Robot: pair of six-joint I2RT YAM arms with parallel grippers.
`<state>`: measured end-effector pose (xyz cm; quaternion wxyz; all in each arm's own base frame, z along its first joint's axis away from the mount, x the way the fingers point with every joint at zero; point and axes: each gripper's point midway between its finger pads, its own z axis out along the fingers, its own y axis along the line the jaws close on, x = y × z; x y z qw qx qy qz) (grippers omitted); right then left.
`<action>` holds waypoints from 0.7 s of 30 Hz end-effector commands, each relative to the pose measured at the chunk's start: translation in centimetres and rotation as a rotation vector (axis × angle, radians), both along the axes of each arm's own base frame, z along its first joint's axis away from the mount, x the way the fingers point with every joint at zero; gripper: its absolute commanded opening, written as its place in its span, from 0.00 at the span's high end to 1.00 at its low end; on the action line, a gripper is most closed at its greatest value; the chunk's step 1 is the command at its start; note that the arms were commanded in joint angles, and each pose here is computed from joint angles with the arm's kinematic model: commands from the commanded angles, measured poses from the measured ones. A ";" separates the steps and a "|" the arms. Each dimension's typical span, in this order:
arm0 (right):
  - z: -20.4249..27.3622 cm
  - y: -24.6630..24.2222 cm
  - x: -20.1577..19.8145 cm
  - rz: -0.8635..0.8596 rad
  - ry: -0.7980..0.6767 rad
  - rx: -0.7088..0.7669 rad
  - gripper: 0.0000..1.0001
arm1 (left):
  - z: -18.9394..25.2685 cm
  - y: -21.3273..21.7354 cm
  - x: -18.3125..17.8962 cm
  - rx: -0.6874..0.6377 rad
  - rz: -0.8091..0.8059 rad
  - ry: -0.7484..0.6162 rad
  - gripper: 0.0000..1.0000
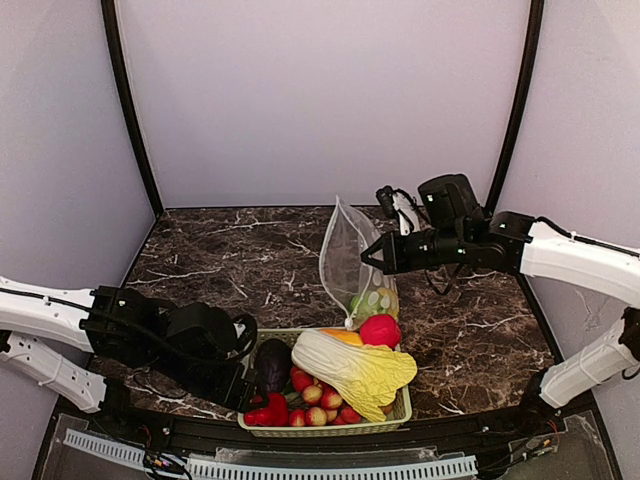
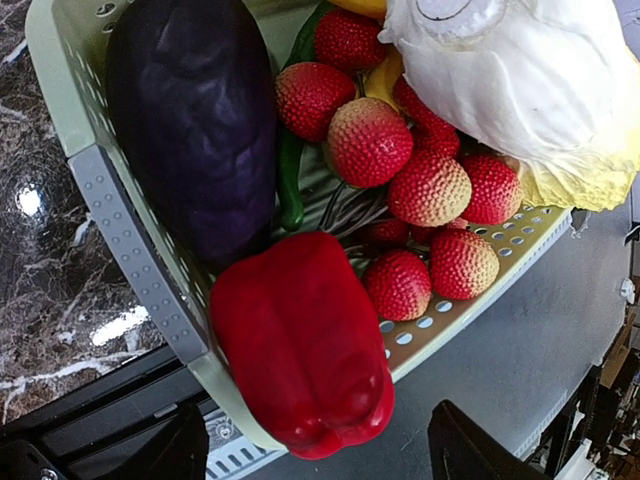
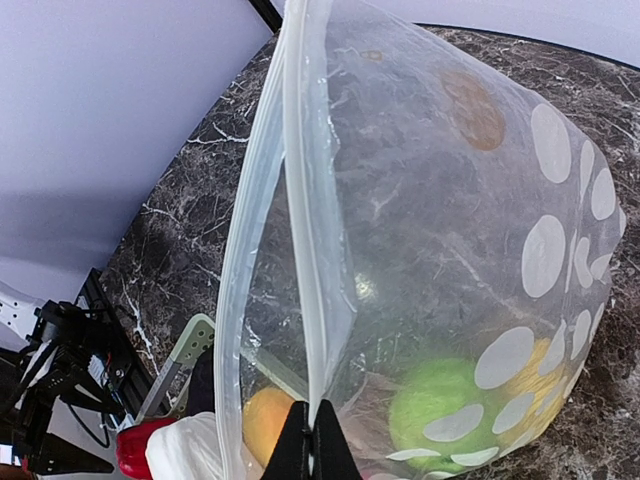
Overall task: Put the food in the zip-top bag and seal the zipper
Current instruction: Pick up the fake vegetable from the bin.
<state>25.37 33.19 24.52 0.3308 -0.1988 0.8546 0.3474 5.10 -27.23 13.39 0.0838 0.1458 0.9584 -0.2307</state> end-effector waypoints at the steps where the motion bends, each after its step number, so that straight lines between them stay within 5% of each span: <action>1: 0.9 -0.3 0.1 -0.018 -0.025 0.035 1.00 | -1.4 0.3 -0.2 0.032 0.025 0.020 0.26; 21: 0.6 0.1 0.3 0.000 -0.033 0.032 1.00 | -2.2 -1.7 -0.8 0.016 0.006 0.066 0.33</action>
